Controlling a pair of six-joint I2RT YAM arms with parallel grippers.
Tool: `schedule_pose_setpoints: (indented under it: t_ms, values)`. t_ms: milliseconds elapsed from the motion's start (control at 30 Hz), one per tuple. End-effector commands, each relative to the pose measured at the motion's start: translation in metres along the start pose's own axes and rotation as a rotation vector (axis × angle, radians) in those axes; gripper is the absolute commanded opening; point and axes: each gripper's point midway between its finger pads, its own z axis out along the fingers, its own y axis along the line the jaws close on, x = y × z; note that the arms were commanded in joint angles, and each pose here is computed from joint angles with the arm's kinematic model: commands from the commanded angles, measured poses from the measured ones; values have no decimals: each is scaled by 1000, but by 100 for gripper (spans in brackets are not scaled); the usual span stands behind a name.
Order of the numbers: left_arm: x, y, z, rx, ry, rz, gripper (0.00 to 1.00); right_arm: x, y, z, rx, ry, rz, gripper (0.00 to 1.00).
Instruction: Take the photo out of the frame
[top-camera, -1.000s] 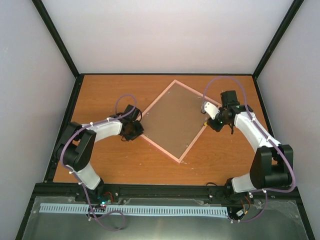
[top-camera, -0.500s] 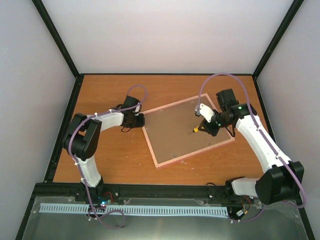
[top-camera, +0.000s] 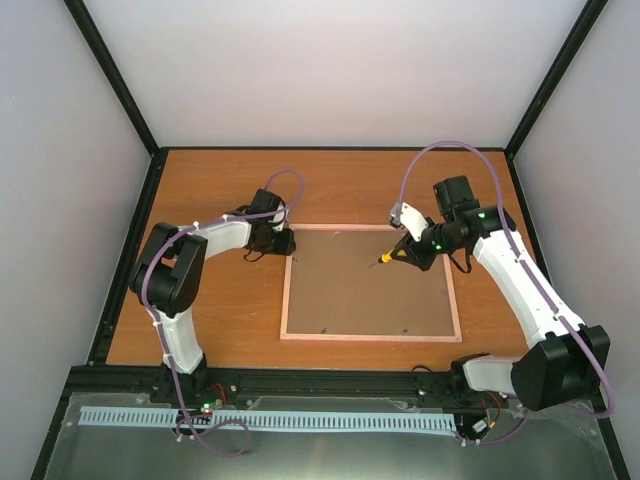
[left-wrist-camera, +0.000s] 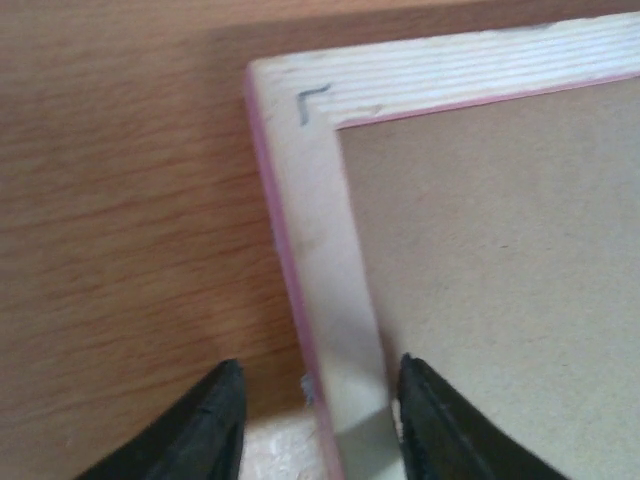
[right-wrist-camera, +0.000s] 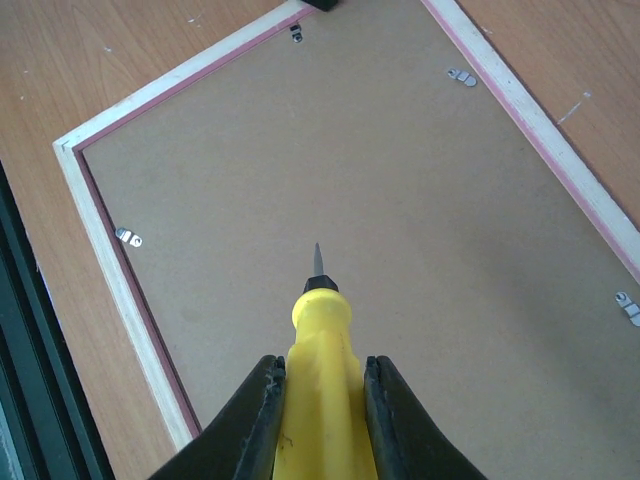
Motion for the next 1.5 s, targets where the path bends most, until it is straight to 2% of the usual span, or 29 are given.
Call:
schedule_pose_setpoints:
  t_ms: [0,67,267,500,700,967,1233,1467]
  values:
    - [-3,8,-23,-84,-13,-82,47,-11,-6,5,9,-43,17,3]
    - [4,9,-36,-95,-25,-130,51,-16,-11,6,37,-54,14,3]
    - [49,-9,-57,-40,-5,-194,50,-45,-19,14,50,-101,24,3]
    - [94,-30,-55,-6,36,-250,49,-93,-13,45,39,-115,9,3]
    - [103,-35,-48,50,25,-286,44,-114,7,89,-33,-73,4,3]
    - [107,-35,-39,71,22,-315,36,-121,29,142,-66,5,-13,3]
    - [108,-34,-36,70,19,-329,22,-124,32,172,-64,41,-14,3]
    - [113,-32,-31,66,32,-335,18,-120,33,187,-75,62,0,3]
